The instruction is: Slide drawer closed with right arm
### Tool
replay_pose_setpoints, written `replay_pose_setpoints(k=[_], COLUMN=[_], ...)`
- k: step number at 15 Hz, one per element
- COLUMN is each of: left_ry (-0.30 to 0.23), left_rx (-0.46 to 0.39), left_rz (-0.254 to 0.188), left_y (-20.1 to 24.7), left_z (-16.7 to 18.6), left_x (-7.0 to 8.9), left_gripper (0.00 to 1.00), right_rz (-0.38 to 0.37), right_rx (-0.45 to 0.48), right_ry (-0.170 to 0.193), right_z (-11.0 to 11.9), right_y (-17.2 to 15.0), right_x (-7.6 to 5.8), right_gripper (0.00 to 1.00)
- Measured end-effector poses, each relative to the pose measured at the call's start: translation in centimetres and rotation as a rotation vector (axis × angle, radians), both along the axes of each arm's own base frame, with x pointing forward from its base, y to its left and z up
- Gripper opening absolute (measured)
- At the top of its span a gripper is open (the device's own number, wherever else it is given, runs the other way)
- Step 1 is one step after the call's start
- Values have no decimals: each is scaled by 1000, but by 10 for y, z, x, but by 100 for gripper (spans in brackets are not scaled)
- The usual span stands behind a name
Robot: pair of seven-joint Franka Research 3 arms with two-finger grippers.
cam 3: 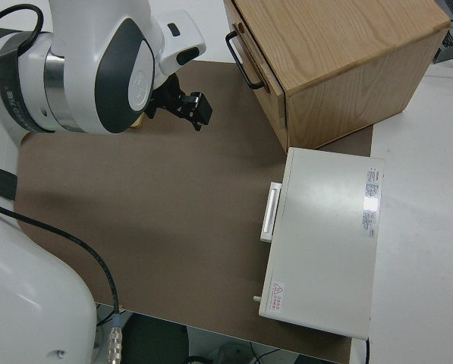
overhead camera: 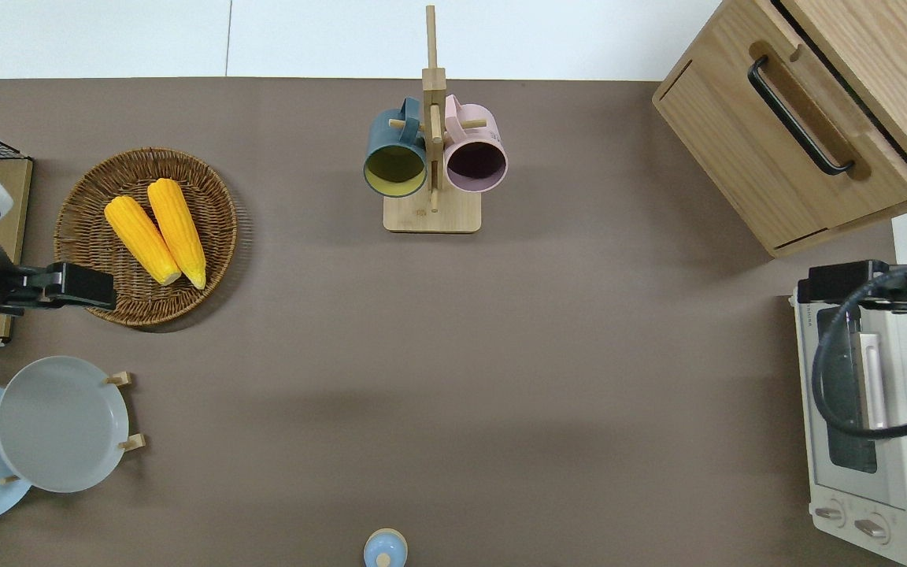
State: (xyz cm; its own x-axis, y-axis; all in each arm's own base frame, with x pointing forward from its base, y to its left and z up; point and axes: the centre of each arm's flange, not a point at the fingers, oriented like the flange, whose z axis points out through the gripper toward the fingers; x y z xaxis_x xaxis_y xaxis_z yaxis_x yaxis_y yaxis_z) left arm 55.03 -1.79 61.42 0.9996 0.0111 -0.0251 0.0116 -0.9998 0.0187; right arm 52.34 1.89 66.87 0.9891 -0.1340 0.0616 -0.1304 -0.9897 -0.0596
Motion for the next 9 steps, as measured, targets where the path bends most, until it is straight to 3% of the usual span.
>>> replay_pose_setpoints(k=[9], left_ry=[0], left_rx=[0], left_rz=[0], left_y=[0], left_z=[0], left_x=[0], left_gripper=[100], right_rz=[37], right_rx=[-9], right_ry=[0], right_z=[-1], right_y=[-2], right_x=[0], right_gripper=[99])
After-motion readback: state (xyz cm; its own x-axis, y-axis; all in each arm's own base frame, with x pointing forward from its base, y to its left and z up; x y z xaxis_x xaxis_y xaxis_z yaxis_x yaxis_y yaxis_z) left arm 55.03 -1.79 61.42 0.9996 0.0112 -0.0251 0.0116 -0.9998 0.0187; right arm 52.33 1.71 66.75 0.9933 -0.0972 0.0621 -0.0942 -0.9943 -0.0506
